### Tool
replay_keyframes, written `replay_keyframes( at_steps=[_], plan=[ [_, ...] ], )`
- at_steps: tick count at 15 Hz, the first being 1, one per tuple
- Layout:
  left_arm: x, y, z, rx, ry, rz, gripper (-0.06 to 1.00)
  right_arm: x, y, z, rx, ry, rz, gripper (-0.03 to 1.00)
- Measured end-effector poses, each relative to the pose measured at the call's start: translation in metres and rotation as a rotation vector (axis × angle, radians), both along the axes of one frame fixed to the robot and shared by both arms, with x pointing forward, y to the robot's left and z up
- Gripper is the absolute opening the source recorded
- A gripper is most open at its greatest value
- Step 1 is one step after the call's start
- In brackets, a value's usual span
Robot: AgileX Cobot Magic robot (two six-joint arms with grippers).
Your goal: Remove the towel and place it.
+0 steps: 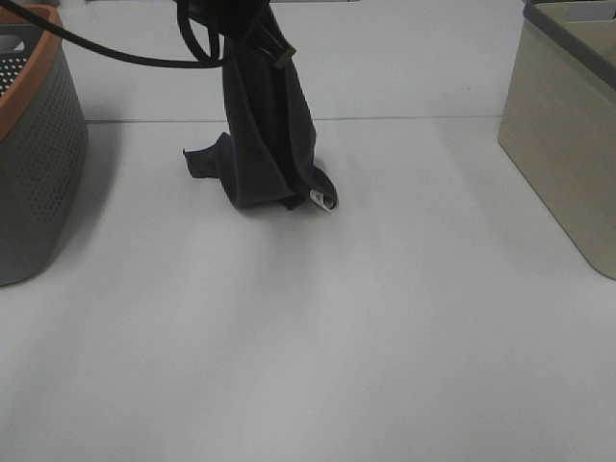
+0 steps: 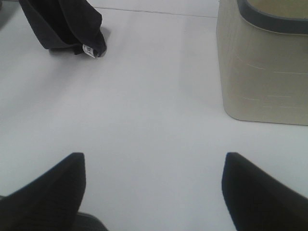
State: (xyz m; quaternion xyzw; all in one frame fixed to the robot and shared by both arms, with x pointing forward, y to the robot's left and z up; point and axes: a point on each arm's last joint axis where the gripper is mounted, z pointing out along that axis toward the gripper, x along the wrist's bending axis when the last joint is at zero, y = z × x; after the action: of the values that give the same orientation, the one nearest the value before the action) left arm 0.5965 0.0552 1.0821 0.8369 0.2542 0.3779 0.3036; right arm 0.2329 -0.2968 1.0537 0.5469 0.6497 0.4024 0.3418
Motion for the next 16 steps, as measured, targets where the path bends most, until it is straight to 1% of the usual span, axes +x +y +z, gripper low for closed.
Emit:
replay_keyframes(
  at_steps=[3,4,6,8,10,11,12,13,14,16],
  plan=[
    [-0.006,0.004,0.016,-0.027,-0.029,-0.002,0.0,0.0,0.002,0.0,0.009,0.0,0.019,0.76],
    [-0.008,0.005,0.019,-0.037,-0.032,-0.002,0.0,0.009,0.006,0.003,-0.04,0.043,0.079,0.76],
    [-0.008,0.005,0.019,-0.045,-0.026,0.0,0.0,0.023,0.011,0.009,-0.071,0.056,0.136,0.74],
    [-0.008,0.005,0.018,-0.049,-0.023,0.001,0.0,0.047,0.02,0.019,-0.081,-0.004,0.203,0.72],
    [-0.008,0.005,0.017,-0.051,-0.016,0.002,0.0,0.078,0.028,0.024,-0.064,-0.02,0.249,0.72],
    [-0.009,0.005,0.014,-0.05,-0.007,0.003,0.0,0.085,0.03,0.024,-0.062,-0.027,0.257,0.72],
    [-0.01,0.005,0.011,-0.046,0.005,0.006,0.0,0.1,0.034,0.023,-0.037,-0.015,0.274,0.72],
    [-0.011,0.007,0.003,-0.026,0.026,0.009,0.0,0.134,0.044,0.013,0.029,0.05,0.307,0.7],
    [-0.011,0.007,0.002,-0.021,0.033,0.007,0.0,0.148,0.049,0.007,0.05,0.077,0.332,0.68],
    [-0.012,0.007,0.002,-0.014,0.03,0.001,0.0,0.173,0.057,-0.01,-0.004,0.105,0.43,0.65]
  ],
)
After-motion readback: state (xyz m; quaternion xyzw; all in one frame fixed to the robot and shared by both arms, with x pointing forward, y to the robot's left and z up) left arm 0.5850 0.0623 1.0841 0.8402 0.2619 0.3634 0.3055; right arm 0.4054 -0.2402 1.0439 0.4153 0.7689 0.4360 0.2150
